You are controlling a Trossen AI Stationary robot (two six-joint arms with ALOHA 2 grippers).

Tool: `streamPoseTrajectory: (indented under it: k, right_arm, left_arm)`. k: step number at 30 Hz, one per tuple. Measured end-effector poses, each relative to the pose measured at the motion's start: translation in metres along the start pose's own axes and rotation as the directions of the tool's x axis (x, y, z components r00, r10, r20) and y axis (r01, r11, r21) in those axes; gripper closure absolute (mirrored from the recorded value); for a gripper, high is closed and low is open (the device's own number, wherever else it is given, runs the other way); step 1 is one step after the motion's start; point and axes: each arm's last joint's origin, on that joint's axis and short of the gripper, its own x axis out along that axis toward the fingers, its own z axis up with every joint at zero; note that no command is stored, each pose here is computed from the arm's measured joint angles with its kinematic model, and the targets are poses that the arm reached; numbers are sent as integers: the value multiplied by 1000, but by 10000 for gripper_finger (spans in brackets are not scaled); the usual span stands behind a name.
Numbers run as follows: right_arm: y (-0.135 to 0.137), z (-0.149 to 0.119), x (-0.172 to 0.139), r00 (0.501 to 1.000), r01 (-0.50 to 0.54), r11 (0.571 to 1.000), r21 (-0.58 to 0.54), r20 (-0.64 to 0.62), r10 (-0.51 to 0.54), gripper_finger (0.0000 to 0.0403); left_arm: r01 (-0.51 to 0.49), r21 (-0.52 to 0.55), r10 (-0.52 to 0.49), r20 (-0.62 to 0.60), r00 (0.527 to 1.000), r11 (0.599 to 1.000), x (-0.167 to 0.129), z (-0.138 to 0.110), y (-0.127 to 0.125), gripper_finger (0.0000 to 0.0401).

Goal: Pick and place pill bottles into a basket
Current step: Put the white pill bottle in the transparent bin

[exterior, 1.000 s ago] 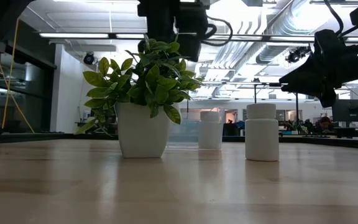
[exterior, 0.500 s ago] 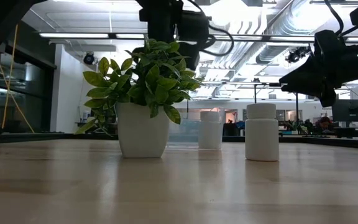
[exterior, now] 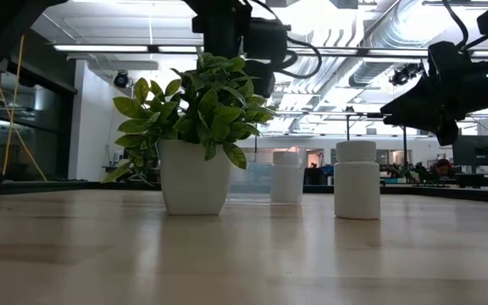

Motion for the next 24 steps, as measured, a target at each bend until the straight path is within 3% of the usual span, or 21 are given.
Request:
streamPoseTrajectory:
  k: [17,24]
  right_arm:
    - [0,0,0,1000,-1,1000,0,0,1,279]
    - [0,0,0,1000,-1,1000,-3,0,1,279]
  left_arm:
    - [-3,18,4,-55,998,1000,16,1,2,201]
    - [-5,11,6,-54,999,1000,16,2,2,161]
